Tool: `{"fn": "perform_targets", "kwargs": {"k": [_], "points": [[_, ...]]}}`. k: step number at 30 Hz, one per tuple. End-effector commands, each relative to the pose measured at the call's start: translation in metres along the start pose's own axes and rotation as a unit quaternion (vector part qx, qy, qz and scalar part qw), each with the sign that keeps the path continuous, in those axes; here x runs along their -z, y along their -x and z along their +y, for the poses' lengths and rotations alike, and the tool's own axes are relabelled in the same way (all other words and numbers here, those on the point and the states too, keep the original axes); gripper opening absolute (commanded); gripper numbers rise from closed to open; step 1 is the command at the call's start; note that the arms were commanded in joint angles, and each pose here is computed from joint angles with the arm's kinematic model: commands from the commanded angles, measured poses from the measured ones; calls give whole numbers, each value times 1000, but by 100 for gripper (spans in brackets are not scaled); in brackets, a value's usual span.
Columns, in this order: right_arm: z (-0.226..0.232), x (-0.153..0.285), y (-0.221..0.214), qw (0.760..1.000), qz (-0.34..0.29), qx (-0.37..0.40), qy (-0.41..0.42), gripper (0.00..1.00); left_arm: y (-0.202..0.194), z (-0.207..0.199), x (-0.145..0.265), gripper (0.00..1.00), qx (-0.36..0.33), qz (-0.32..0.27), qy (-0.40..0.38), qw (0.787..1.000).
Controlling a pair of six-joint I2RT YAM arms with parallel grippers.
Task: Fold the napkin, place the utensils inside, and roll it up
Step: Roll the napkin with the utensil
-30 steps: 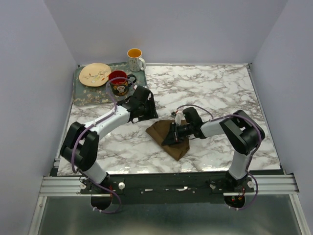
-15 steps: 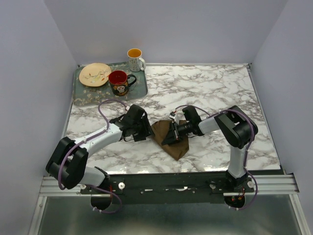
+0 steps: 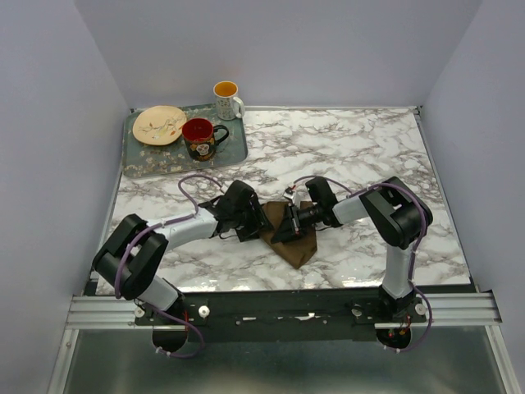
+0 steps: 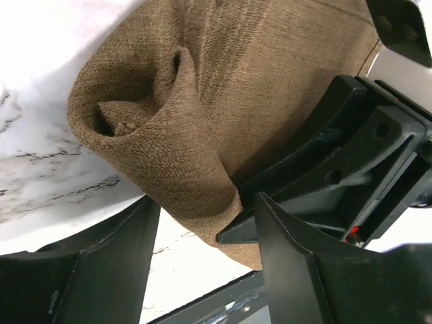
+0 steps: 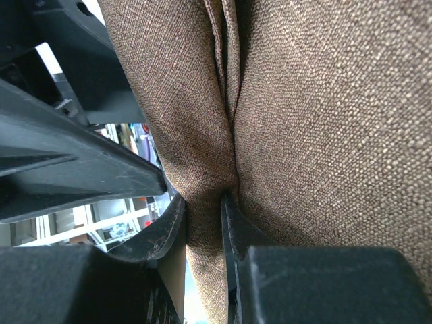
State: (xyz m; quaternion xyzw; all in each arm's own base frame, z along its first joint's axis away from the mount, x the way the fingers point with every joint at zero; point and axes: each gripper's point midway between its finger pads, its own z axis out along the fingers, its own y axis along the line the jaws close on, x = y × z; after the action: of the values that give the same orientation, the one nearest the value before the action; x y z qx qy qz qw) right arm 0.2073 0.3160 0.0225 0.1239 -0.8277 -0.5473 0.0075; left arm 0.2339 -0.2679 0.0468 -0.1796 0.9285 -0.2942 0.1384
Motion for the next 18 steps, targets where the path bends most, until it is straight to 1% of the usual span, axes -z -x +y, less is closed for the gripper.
{"fn": "perform_targets", "kwargs": {"k": [1, 3, 6, 7, 9, 10, 12, 14, 15, 17, 18], "points": [[-42, -2, -5, 996, -13, -25, -82, 0, -4, 8, -5, 63, 39, -4, 10, 999], [-41, -1, -3, 996, -14, -17, -82, 1, -4, 15, -9, 59, 44, -4, 24, 999], [-44, 1, 1, 995, -16, 0, -100, 1, -9, 31, -18, 48, 51, 5, 61, 997], [-42, 3, 1, 994, -15, 2, -105, 1, -11, 34, -20, 43, 58, 8, 68, 996], [-42, 5, 6, 993, -17, 22, -117, 1, -16, 46, -27, 39, 70, 17, 86, 994], [-43, 6, 4, 992, -9, 19, -125, 1, -18, 46, -29, 35, 74, 19, 83, 994], [-41, 8, 8, 990, -7, 41, -134, 1, -19, 52, -32, 31, 78, 19, 92, 992], [-44, 11, 4, 987, 1, 40, -153, 2, -18, 54, -33, 27, 80, 17, 95, 992], [-41, 12, 5, 986, -1, 49, -158, 4, -18, 53, -33, 26, 78, 15, 94, 992], [-41, 16, 8, 980, -2, 66, -188, 14, -17, 52, -31, 20, 74, 13, 96, 993], [-33, 20, 12, 977, -8, 82, -197, 20, -16, 51, -31, 17, 71, 12, 95, 993]]}}
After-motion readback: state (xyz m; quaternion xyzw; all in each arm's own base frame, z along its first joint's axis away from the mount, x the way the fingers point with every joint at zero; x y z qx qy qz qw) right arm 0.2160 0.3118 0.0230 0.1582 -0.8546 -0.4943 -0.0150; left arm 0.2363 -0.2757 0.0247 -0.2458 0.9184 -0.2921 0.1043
